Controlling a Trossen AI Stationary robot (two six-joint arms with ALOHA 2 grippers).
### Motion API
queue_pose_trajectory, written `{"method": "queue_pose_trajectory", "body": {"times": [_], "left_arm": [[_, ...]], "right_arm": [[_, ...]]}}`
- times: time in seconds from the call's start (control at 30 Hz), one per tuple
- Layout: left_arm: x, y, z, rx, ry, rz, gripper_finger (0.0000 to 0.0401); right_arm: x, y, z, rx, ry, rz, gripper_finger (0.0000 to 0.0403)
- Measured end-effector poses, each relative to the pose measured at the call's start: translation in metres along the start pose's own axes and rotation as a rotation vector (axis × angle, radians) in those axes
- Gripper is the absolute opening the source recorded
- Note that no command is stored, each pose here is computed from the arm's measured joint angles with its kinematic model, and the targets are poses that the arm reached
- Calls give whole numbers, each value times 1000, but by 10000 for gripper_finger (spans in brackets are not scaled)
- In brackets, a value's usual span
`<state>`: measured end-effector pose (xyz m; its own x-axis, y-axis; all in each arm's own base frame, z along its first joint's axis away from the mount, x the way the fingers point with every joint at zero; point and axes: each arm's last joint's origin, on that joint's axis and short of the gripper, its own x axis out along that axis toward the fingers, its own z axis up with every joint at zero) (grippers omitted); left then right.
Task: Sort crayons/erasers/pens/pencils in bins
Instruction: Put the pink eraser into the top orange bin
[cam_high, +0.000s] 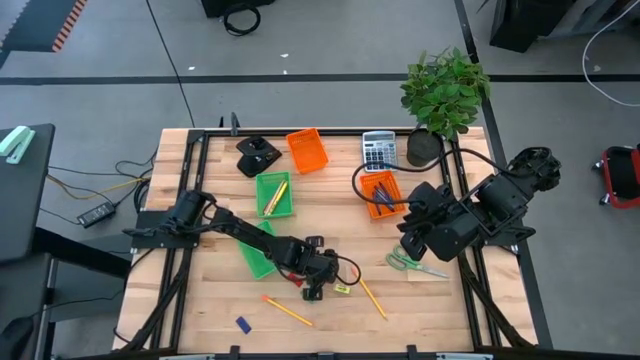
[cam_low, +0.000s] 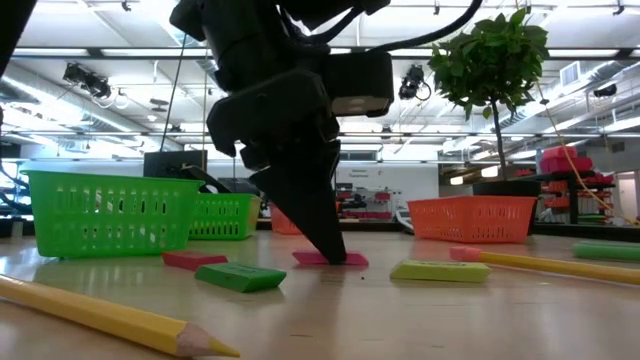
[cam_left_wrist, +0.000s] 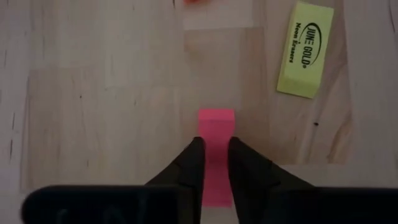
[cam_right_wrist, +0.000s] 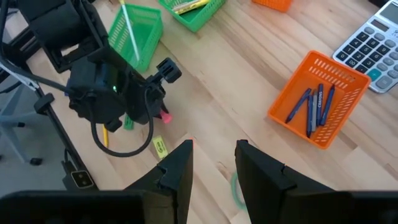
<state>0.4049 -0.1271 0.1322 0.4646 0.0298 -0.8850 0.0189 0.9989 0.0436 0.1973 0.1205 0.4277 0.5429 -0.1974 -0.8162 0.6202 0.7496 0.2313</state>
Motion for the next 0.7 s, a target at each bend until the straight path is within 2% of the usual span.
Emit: {"method": "queue_pose_trajectory", "body": {"times": [0.1,0.27,0.43,0.6,0.7], "left_arm": [[0,2,0,-21,4,2,56],[-3,7,3,-58,6,-28,66],[-13,19,7,-102,4,-8,65],[-36,34,20,-155,-38,-16,57],[-55,54,32,-147,-67,18,62]], "right_arm": [[0,0,0,-17,15,5,127],[-1,-1,0,-45,26,14,127],[-13,-12,3,-38,14,49,127],[-32,-32,7,-30,-12,107,126],[-43,-45,10,-19,-47,138,127]]}}
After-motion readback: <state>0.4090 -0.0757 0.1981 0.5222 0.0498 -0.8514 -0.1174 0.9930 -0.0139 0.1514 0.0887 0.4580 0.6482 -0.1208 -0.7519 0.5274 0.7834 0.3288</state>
